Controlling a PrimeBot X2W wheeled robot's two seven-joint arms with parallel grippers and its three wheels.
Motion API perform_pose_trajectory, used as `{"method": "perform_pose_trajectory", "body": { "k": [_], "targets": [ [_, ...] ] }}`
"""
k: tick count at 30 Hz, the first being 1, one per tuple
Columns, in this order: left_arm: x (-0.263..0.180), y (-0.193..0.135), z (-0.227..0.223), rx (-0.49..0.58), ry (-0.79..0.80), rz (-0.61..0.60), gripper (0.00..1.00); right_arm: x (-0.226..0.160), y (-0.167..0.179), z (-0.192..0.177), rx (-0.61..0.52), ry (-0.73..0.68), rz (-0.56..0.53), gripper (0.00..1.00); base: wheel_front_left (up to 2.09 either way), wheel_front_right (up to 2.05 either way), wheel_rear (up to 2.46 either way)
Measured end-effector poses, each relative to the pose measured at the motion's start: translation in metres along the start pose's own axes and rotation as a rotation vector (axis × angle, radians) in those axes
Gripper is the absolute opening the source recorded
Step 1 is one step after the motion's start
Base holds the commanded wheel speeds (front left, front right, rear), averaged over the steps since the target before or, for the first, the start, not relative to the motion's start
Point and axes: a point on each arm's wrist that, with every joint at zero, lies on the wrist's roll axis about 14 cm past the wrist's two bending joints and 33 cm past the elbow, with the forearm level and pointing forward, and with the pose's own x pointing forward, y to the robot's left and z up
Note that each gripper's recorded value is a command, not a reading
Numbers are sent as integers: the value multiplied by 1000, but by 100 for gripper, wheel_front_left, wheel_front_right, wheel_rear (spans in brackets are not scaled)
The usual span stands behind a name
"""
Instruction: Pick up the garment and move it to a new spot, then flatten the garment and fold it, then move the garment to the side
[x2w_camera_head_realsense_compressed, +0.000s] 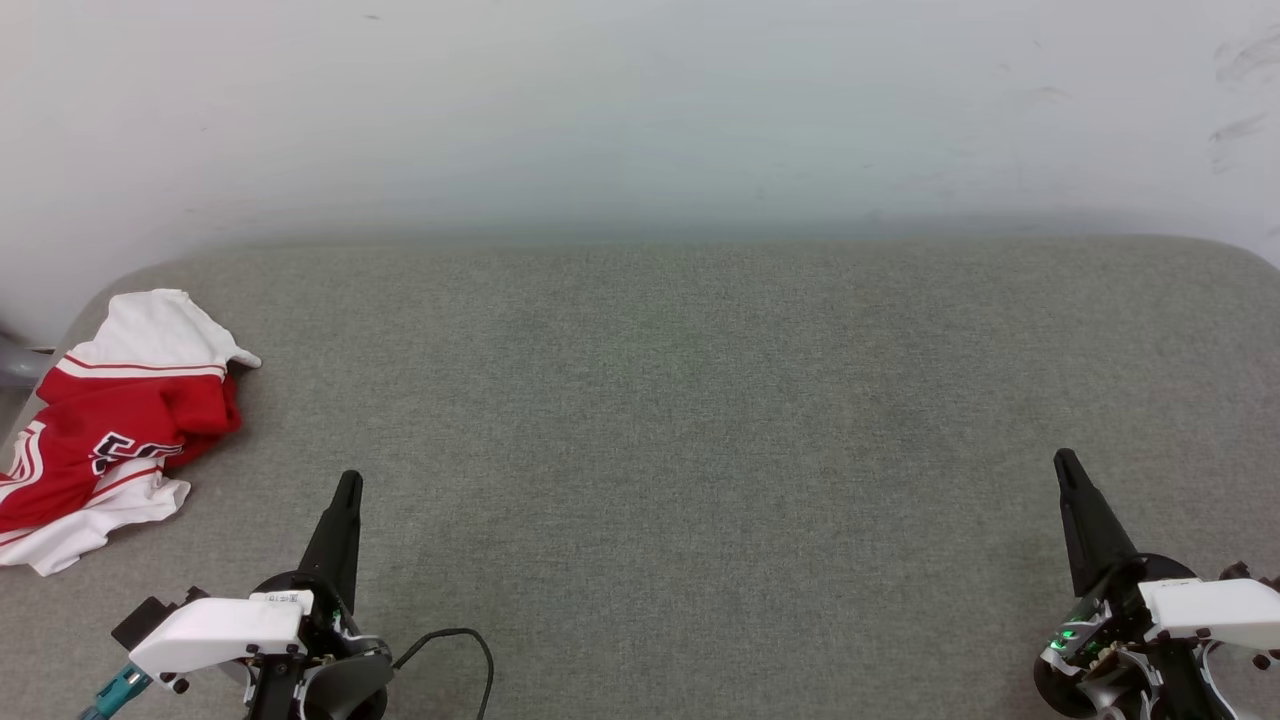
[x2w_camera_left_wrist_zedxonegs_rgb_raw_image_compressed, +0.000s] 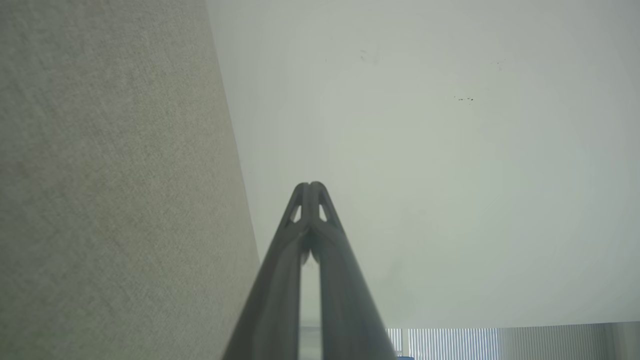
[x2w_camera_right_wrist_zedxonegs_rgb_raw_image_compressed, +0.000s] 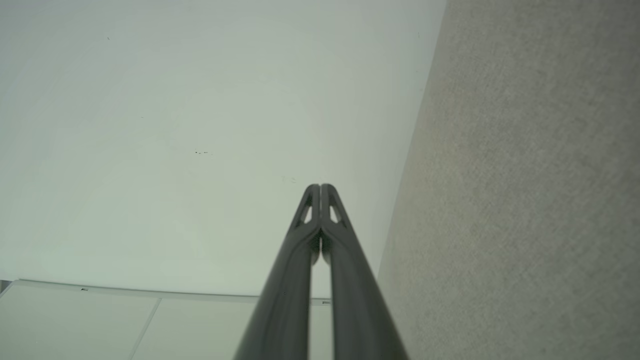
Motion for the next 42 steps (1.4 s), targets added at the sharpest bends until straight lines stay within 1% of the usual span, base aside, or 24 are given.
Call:
{"method": "perform_pose_trajectory", "body": {
  "k": [25, 26, 32, 37, 42],
  "targets": [
    [0, 0, 0, 0, 0, 0, 0, 0, 0, 0, 0, 0, 0, 0, 0, 0, 0],
    [0, 1, 0, 0, 0, 4, 100, 0, -1, 0, 1, 0, -4, 100, 0, 0, 0],
    [-14, 31, -1, -8, -4, 93, 100, -15, -32, 2, 6, -12, -96, 100, 0, 0, 0],
    [-14, 28, 1, 18, -24, 84, 100, -16, -32, 5, -29, -29, -97, 100, 0, 0, 0],
    [-13, 23, 7, 79, -48, 72, 100, -14, -26, 9, -109, -47, -81, 100, 0, 0, 0]
  ]
}}
